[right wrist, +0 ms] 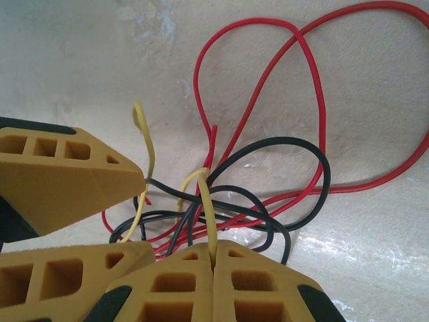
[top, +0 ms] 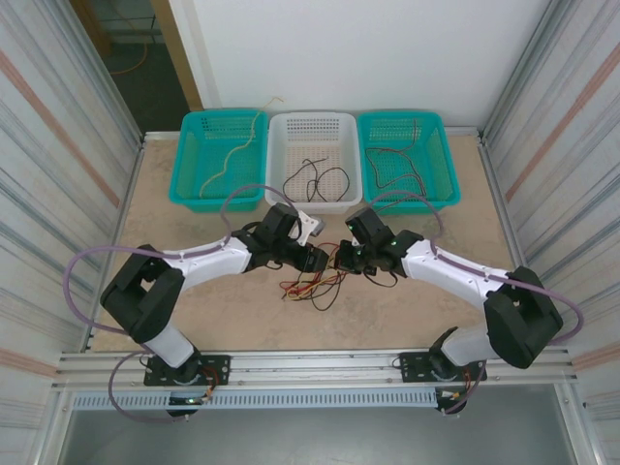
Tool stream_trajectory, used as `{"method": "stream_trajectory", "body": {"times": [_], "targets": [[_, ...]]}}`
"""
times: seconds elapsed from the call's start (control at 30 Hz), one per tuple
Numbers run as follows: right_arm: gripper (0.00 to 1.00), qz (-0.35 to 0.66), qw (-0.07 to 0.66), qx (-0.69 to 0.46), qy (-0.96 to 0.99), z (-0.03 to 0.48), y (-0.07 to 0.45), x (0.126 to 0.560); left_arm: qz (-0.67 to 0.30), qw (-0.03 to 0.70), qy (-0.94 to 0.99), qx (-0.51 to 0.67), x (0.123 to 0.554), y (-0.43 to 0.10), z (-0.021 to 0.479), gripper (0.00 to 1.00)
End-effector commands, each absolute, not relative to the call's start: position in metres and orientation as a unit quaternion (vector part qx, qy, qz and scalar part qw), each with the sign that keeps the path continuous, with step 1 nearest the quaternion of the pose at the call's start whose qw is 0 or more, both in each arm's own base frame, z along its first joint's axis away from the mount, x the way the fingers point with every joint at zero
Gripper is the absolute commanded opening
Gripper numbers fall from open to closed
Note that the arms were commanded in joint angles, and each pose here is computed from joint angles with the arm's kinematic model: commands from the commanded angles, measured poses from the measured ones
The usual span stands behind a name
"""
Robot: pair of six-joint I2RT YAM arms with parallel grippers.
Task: Untangle the cables
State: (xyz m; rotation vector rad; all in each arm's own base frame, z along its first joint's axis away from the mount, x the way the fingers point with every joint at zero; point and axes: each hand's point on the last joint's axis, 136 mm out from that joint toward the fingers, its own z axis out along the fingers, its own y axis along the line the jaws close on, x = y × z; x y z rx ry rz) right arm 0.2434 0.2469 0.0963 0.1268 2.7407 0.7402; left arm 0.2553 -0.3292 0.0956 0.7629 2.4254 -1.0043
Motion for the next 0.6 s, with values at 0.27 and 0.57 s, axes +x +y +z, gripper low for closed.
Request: {"method": "stream_trajectory", "body": {"times": [0.27,0.57], "targets": [[0.00,0.264,0.192,-0.012,0.945,0.128,0.242,0.243,-0.314,0.191,0.885,0.286,0.262,-0.312,0.078,0.38],[0.00,0.258,0.177,-0.006,0.950,0.116,0.243,0.242,-0.298,0.196,0.880,0.313,0.259,-0.323,0.072,0.37]]}}
